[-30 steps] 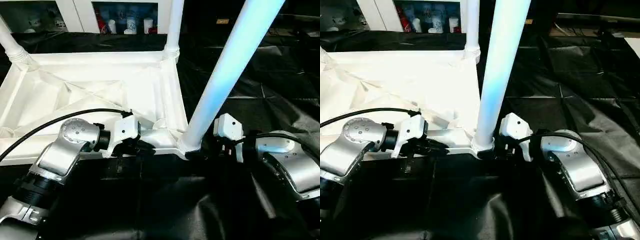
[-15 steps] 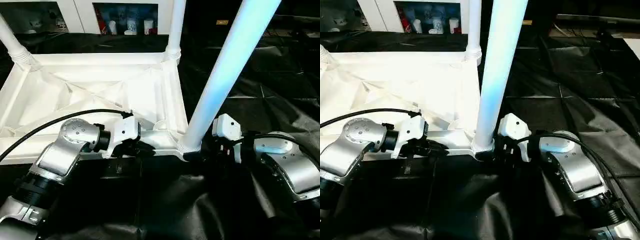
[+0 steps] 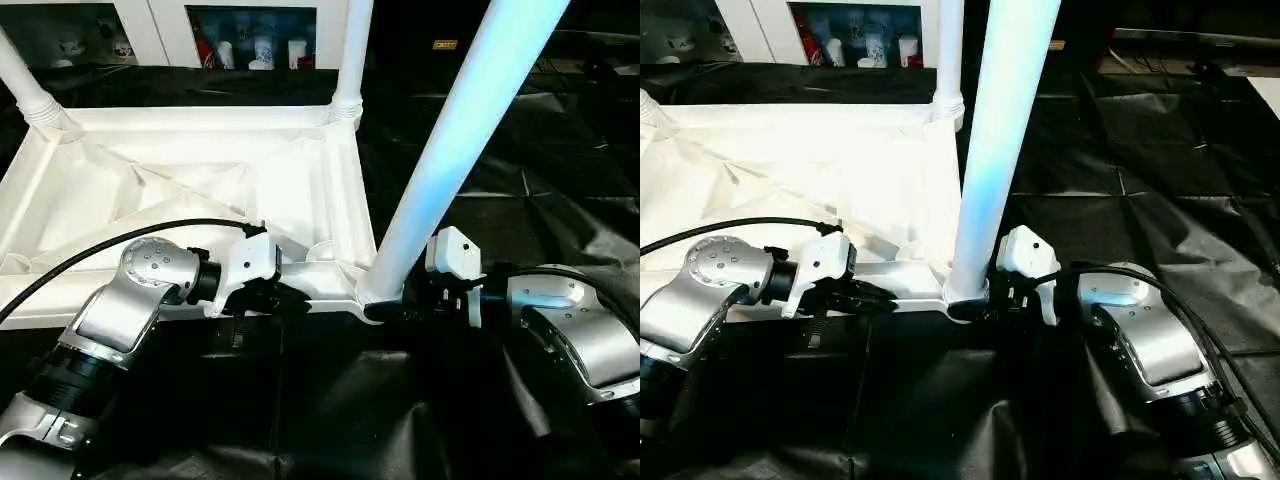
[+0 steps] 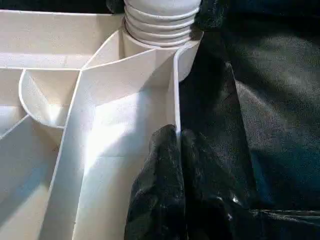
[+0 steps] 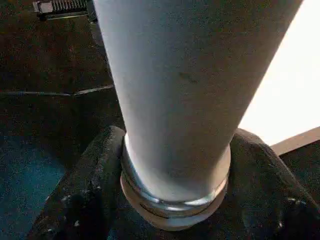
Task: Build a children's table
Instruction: Rotate leg to tighten
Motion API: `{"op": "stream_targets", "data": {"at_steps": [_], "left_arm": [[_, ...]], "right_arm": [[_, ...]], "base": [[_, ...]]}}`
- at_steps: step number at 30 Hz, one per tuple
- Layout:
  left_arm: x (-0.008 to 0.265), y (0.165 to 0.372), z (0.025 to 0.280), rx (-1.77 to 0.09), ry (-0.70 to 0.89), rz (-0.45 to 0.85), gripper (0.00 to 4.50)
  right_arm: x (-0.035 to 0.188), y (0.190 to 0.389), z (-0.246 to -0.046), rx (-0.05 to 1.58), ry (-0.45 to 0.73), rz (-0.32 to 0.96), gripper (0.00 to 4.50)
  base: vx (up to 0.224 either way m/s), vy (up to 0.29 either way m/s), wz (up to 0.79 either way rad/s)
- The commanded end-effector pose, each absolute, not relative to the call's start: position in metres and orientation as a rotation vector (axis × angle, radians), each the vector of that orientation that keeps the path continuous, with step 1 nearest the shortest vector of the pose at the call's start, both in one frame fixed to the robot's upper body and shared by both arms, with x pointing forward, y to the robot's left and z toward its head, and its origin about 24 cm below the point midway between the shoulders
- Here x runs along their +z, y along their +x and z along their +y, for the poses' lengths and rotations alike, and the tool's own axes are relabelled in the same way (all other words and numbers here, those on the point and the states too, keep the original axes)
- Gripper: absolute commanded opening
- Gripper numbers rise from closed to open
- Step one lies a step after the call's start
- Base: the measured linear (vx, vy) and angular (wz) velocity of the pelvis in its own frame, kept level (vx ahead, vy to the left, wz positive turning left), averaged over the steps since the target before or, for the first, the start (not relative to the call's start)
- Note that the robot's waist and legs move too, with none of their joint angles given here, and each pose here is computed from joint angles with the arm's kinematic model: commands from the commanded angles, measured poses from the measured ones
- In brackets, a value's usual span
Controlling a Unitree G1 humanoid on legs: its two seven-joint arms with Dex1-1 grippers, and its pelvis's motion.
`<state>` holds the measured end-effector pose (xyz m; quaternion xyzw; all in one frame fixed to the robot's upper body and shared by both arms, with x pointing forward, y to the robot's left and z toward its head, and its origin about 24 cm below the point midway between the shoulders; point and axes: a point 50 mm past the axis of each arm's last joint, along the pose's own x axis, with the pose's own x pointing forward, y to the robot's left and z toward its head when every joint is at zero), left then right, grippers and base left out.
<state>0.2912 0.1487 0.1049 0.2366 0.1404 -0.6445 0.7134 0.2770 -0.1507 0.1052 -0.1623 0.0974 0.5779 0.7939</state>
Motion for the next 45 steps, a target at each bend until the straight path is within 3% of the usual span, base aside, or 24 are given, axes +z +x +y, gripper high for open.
{"op": "stream_targets", "data": {"at_steps": [1,4,11,13,16,20,22,26,29,31,34,37,40,45], "left_arm": [[0.098,0.286,0.146,-1.481,0.515,0.342,0.00],[0.097,0.286,0.146,-1.473,0.513,0.346,0.00],[0.088,0.301,0.138,-1.304,0.482,0.379,0.00],[0.083,0.307,0.130,-1.239,0.472,0.396,0.00],[0.081,0.314,0.117,-1.177,0.458,0.395,0.00],[0.078,0.324,0.098,-1.090,0.450,0.392,0.00],[0.076,0.329,0.079,-1.047,0.451,0.396,0.00],[0.073,0.328,0.069,-1.056,0.453,0.425,0.00],[0.073,0.327,0.071,-1.067,0.454,0.434,0.00],[0.073,0.326,0.076,-1.078,0.455,0.437,0.00],[0.074,0.326,0.079,-1.087,0.459,0.435,0.00],[0.077,0.325,0.084,-1.120,0.464,0.421,0.00],[0.079,0.322,0.091,-1.155,0.470,0.423,0.00],[0.084,0.310,0.109,-1.266,0.484,0.424,0.00]], "right_arm": [[0.104,0.275,-0.153,1.246,-0.329,0.216,2.72],[0.102,0.275,-0.153,1.228,-0.313,0.217,2.70],[0.075,0.295,-0.149,0.850,-0.246,0.270,2.69],[0.069,0.300,-0.136,0.715,-0.128,0.268,2.69],[0.064,0.304,-0.121,0.576,-0.052,0.281,2.69],[0.056,0.310,-0.101,0.420,-0.023,0.301,2.69],[0.053,0.315,-0.080,0.343,-0.021,0.306,2.69],[0.058,0.314,-0.062,0.409,-0.023,0.284,2.69],[0.066,0.312,-0.061,0.442,0.008,0.250,2.69],[0.072,0.312,-0.065,0.445,0.027,0.220,3.24],[0.079,0.314,-0.068,0.445,0.022,0.184,3.48],[0.093,0.316,-0.074,0.501,-0.015,0.112,3.82],[0.104,0.311,-0.084,0.653,-0.094,0.084,3.82],[0.115,0.294,-0.123,0.925,-0.266,0.099,3.82]], "base": [[0.000,0.000,0.00],[0.000,0.000,0.00],[0.000,0.000,0.00],[0.000,0.000,0.00],[0.000,0.000,0.00],[0.000,0.000,0.00],[0.000,0.000,0.00],[0.000,0.000,0.00],[0.000,0.000,0.00],[0.000,0.000,0.00],[0.000,0.000,0.00],[0.000,0.000,0.00],[0.000,0.000,0.00],[0.024,-0.009,0.01]]}}
